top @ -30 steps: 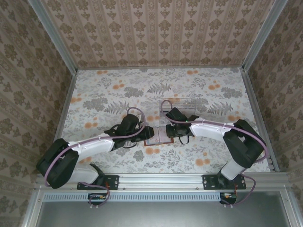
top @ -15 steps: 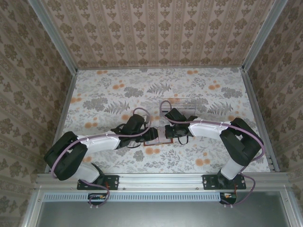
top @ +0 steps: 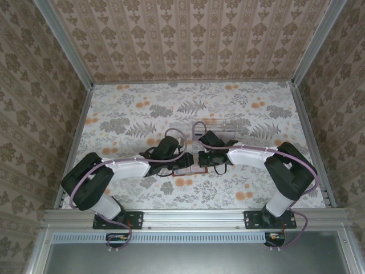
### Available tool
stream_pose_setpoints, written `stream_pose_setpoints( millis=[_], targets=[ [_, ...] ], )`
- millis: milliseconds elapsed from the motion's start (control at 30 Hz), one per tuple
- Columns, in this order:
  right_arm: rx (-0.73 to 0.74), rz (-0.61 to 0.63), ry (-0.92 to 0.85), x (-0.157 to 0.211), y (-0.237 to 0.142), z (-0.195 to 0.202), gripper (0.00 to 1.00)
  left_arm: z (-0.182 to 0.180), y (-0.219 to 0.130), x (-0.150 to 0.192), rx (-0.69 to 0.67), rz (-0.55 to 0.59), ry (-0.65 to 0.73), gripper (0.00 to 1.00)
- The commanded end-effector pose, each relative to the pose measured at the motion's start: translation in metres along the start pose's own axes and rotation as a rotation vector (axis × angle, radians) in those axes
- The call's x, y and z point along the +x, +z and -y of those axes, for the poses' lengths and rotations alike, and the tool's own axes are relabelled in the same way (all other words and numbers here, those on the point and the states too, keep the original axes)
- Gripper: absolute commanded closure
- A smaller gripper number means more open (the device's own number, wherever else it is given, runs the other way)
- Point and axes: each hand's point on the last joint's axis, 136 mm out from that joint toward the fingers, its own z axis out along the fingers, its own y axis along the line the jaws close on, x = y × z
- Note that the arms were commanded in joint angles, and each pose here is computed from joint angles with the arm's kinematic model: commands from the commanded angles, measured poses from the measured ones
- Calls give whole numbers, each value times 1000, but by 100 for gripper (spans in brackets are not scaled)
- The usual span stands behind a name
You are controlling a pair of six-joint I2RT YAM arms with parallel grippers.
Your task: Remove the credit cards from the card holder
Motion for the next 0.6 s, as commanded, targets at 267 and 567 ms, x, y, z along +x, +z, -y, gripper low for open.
stream_pose_setpoints(
  millis=[267,567],
  targets=[
    [10,-55,18,16,7,7,93,-21,10,9,-109,-50,-60,73],
    [2,-54,17,16,7,5,93,-26,13,12,-146,-75,-65,73]
  ],
)
